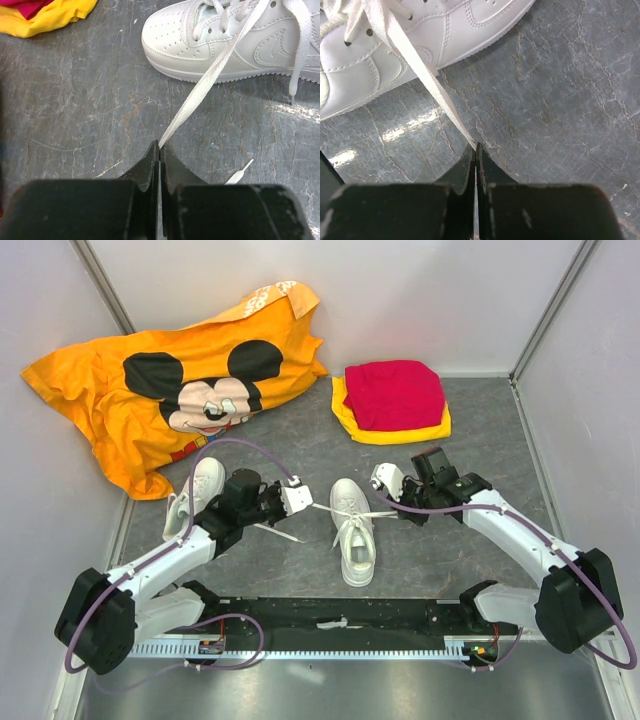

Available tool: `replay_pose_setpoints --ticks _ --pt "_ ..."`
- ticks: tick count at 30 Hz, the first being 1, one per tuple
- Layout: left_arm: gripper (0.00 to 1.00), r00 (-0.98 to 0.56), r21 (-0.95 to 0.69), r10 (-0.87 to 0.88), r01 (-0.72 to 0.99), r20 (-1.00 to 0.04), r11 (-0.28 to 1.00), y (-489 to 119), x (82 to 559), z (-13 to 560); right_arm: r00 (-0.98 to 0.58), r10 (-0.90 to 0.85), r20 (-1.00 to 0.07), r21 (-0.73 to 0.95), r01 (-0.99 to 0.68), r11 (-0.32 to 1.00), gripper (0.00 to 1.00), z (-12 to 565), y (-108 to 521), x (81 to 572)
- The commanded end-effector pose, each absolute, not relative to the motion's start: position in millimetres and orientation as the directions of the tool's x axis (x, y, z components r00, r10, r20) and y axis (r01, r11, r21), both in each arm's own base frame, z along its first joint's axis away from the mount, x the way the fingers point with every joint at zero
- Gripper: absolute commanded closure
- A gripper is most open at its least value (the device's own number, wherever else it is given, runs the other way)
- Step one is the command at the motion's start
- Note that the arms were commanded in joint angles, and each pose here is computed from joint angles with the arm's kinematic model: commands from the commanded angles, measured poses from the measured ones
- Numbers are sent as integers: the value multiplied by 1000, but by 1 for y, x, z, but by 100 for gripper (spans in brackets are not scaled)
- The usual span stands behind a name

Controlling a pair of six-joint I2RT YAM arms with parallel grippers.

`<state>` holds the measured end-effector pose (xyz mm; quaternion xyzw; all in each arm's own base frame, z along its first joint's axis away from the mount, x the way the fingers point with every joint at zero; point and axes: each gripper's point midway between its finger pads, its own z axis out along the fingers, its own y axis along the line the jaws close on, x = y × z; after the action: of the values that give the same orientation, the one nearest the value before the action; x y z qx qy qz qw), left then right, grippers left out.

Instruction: Tie the shoes

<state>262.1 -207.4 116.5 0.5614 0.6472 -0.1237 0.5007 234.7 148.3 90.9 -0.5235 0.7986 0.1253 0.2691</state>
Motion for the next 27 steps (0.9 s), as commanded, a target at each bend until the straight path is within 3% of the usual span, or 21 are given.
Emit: replay_pose_setpoints --ticks 1,27 --pt "98 153 469 648 811 -746 349 -192 277 115 -338 -805 -487 -130 -883 450 100 82 125 232" --pt "98 158 463 655 825 -739 324 -191 288 106 -347 -819 -456 -240 -838 489 100 78 108 245"
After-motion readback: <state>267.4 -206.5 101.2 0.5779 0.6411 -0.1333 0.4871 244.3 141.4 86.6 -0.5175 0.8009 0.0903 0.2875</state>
